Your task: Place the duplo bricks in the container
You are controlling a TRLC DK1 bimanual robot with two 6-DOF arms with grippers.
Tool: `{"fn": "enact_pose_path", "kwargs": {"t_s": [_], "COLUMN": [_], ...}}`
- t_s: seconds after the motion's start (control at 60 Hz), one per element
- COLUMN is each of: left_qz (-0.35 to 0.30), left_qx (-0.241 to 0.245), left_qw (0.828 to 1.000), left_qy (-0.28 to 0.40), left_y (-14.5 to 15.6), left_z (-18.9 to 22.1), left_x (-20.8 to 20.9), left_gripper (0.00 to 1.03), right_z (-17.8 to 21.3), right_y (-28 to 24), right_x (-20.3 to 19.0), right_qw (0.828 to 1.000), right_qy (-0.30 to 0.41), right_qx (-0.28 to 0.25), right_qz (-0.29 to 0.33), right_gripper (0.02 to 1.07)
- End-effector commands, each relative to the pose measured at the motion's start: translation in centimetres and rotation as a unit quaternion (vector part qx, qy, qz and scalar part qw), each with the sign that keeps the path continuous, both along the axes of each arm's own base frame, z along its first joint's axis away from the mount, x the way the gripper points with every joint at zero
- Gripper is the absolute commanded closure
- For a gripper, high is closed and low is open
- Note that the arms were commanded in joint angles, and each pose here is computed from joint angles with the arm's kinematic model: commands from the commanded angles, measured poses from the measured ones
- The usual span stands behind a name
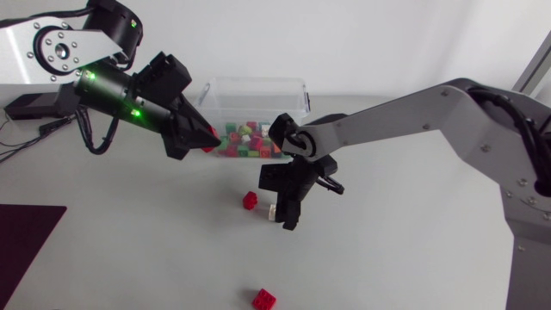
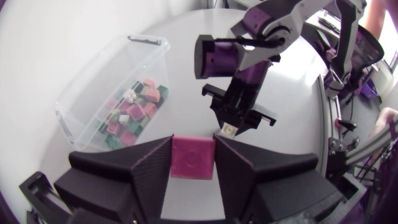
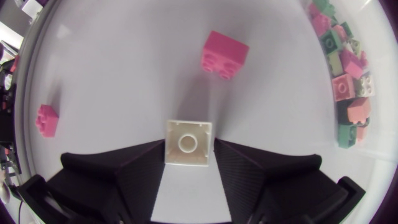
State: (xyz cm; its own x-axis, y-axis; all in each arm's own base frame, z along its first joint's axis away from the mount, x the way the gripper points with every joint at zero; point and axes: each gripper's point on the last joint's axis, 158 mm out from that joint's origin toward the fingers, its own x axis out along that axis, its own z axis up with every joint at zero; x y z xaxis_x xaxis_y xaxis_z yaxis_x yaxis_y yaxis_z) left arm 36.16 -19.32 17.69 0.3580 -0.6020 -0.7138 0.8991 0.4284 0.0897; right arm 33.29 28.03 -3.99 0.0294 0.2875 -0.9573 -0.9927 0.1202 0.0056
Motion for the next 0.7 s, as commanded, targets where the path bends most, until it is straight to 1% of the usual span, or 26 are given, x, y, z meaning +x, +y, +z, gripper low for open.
{"fn": "enact_pose_path", "kwargs": {"t_s": [0.0, 0.15, 0.333, 0.483, 0.683], "left_qz": [0.017, 0.052, 0.097, 0.107, 0.143], "left_qx": [-0.017, -0.048, -0.096, -0.107, -0.111], "left_qw": [1.0, 0.997, 0.99, 0.988, 0.983], "left_qy": [-0.004, -0.015, -0.031, -0.029, -0.03], "left_y": [0.0, -0.1, -0.8, -1.5, -1.8], "left_z": [0.9, 2.2, 3.8, 3.5, 2.4], "left_x": [1.7, 4.7, 9.0, 11.5, 15.6], "left_gripper": [0.64, 0.64, 0.64, 0.64, 0.64], "right_z": [-0.8, 0.0, 3.5, 6.5, 10.0], "right_y": [0.1, -0.2, -1.7, -2.8, -3.4], "right_x": [-0.4, -0.7, 0.1, 0.6, 1.7], "right_qw": [1.0, 1.0, 1.0, 0.999, 0.997], "right_qy": [0.01, 0.013, -0.006, -0.017, -0.036], "right_qx": [-0.013, -0.014, 0.004, 0.023, 0.058], "right_qz": [0.02, 0.013, -0.01, -0.027, -0.045], "right_gripper": [0.82, 0.84, 0.85, 0.85, 0.85]}}
